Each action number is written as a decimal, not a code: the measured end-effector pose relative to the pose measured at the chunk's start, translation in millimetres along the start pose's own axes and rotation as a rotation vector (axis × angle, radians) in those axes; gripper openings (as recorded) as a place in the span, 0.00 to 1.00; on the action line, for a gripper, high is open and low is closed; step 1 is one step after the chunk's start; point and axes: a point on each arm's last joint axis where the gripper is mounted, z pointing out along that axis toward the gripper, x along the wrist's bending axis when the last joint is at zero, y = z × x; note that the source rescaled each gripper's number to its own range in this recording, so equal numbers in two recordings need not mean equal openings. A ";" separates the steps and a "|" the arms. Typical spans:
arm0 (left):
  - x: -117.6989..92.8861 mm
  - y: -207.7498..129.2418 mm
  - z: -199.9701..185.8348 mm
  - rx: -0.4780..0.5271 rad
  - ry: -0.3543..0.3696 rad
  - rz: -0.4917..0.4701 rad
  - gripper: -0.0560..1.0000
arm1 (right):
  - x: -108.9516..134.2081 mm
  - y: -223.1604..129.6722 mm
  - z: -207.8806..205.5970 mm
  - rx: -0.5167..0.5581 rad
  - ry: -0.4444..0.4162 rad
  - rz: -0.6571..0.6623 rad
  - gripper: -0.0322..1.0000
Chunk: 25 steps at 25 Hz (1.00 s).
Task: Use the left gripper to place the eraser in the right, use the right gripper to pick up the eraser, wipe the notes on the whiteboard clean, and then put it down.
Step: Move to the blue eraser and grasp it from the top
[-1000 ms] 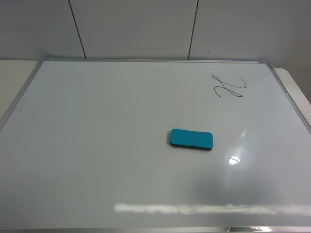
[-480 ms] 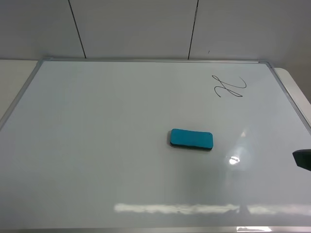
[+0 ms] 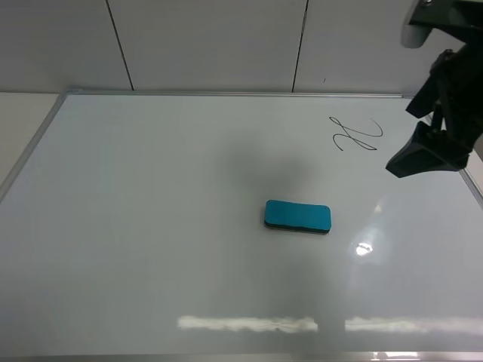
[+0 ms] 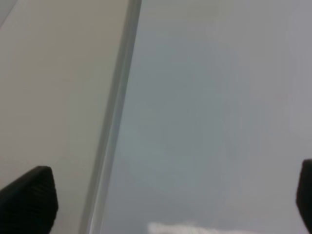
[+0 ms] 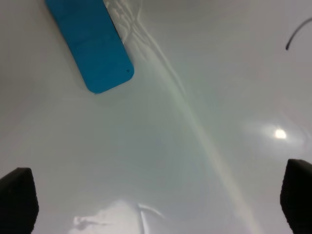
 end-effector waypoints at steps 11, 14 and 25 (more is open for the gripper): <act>0.0 0.1 0.0 -0.001 0.000 0.000 1.00 | 1.7 71.0 100.9 0.093 0.199 -0.270 1.00; 0.0 0.1 0.0 -0.001 0.000 0.000 1.00 | 11.3 76.1 115.7 0.131 0.221 -0.337 1.00; 0.0 0.1 0.0 -0.001 0.000 0.000 1.00 | 26.0 66.7 136.9 0.160 0.231 -0.376 1.00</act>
